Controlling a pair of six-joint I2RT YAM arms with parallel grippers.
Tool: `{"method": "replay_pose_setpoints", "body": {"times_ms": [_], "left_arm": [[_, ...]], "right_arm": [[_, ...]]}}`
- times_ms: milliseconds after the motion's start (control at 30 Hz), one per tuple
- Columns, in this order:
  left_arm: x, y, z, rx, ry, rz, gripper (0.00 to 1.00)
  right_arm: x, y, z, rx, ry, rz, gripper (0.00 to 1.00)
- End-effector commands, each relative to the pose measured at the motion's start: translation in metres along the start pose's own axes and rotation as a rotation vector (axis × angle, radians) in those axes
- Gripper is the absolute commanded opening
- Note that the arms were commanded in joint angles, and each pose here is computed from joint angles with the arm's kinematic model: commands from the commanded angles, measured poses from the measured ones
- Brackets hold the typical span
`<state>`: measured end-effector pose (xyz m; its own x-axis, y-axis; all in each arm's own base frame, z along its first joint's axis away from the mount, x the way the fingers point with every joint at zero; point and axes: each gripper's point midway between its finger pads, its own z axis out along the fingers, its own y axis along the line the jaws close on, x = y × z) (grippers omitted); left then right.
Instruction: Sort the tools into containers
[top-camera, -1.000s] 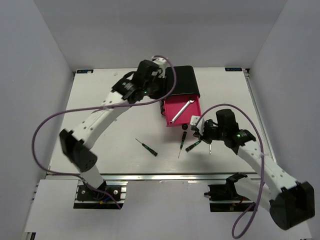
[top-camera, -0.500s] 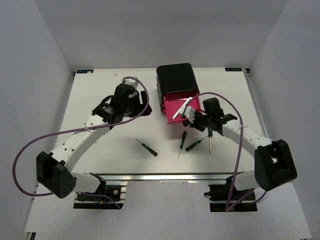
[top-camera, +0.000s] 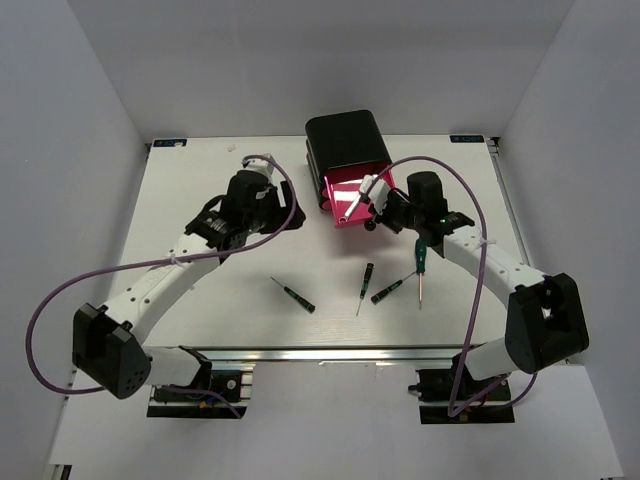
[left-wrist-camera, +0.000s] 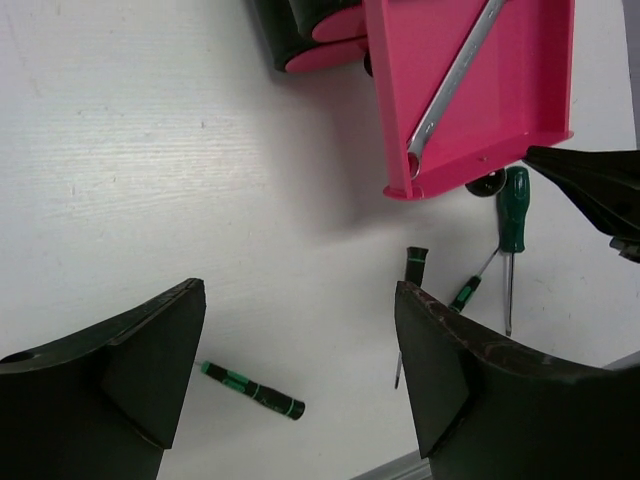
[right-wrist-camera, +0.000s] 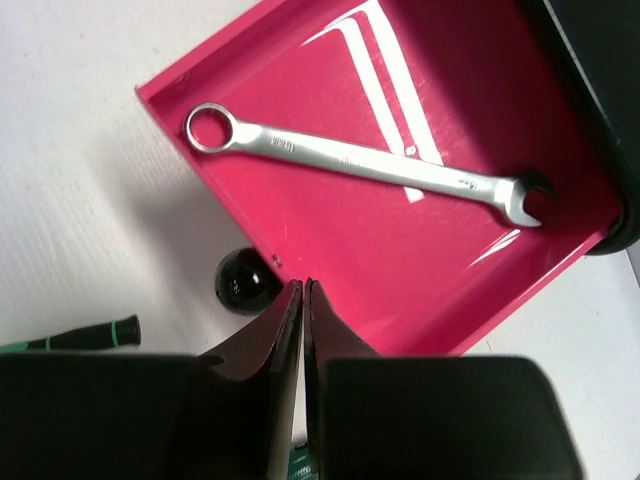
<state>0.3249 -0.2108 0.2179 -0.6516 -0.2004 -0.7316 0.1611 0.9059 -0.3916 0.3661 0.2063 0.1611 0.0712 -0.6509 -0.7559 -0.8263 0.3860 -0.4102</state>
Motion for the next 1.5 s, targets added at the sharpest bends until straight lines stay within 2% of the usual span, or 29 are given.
{"method": "replay_pose_setpoints", "body": {"times_ms": [0, 200, 233, 267, 300, 333, 367, 533, 667, 767, 800, 833, 933, 1000, 1133, 1300, 1467], "left_arm": [[-0.033, -0.009, 0.017, 0.022, -0.083, 0.014, 0.86], [-0.103, -0.031, 0.061, 0.046, -0.194, 0.085, 0.87], [-0.101, -0.026, 0.084, 0.022, -0.171, 0.112, 0.87], [-0.129, -0.038, 0.084, 0.038, -0.230, 0.118, 0.87], [-0.140, -0.035, 0.093, 0.021, -0.249, 0.125, 0.87], [-0.136, -0.030, 0.117, -0.002, -0.227, 0.148, 0.88], [-0.166, -0.038, 0.116, 0.014, -0.293, 0.151, 0.88], [-0.205, -0.035, 0.160, 0.001, -0.422, 0.219, 0.89], [-0.237, -0.026, 0.185, 0.015, -0.582, 0.142, 0.92], [-0.251, -0.019, 0.210, 0.037, -0.617, 0.054, 0.92], [-0.243, -0.013, 0.230, 0.034, -0.603, 0.038, 0.92], [-0.258, -0.020, 0.226, 0.067, -0.651, 0.009, 0.92], [-0.265, -0.018, 0.236, 0.106, -0.705, -0.054, 0.93], [-0.269, -0.012, 0.241, 0.125, -0.709, -0.102, 0.93], [-0.258, 0.000, 0.263, 0.163, -0.658, -0.138, 0.92], [-0.246, -0.013, 0.267, 0.299, -0.595, -0.127, 0.89], [-0.240, -0.016, 0.265, 0.365, -0.549, -0.110, 0.86]], "right_arm": [[-0.022, -0.021, 0.007, 0.056, -0.070, 0.005, 0.09], [-0.027, -0.018, -0.003, 0.045, -0.075, 0.024, 0.09], [-0.026, -0.014, -0.006, 0.034, -0.072, 0.035, 0.09], [-0.028, -0.011, -0.010, 0.023, -0.086, 0.041, 0.09], [-0.033, -0.007, -0.019, 0.023, -0.102, 0.043, 0.10], [-0.032, -0.002, -0.024, 0.010, -0.101, 0.063, 0.10], [-0.042, 0.001, -0.034, 0.007, -0.132, 0.065, 0.11], [-0.044, 0.029, -0.055, -0.057, -0.153, 0.160, 0.15], [-0.039, 0.045, -0.065, -0.071, -0.156, 0.249, 0.20], [-0.030, 0.054, -0.066, -0.074, -0.146, 0.311, 0.22], [-0.030, 0.057, -0.066, -0.078, -0.146, 0.332, 0.22], [-0.029, 0.059, -0.066, -0.081, -0.146, 0.339, 0.22], [-0.021, 0.068, -0.066, -0.090, -0.138, 0.362, 0.22], [-0.010, 0.074, -0.063, -0.091, -0.121, 0.374, 0.22], [0.008, 0.086, -0.059, -0.103, -0.083, 0.396, 0.22], [0.033, 0.098, -0.048, -0.108, -0.042, 0.392, 0.20], [0.043, 0.075, -0.023, -0.026, -0.040, 0.367, 0.17]]}}
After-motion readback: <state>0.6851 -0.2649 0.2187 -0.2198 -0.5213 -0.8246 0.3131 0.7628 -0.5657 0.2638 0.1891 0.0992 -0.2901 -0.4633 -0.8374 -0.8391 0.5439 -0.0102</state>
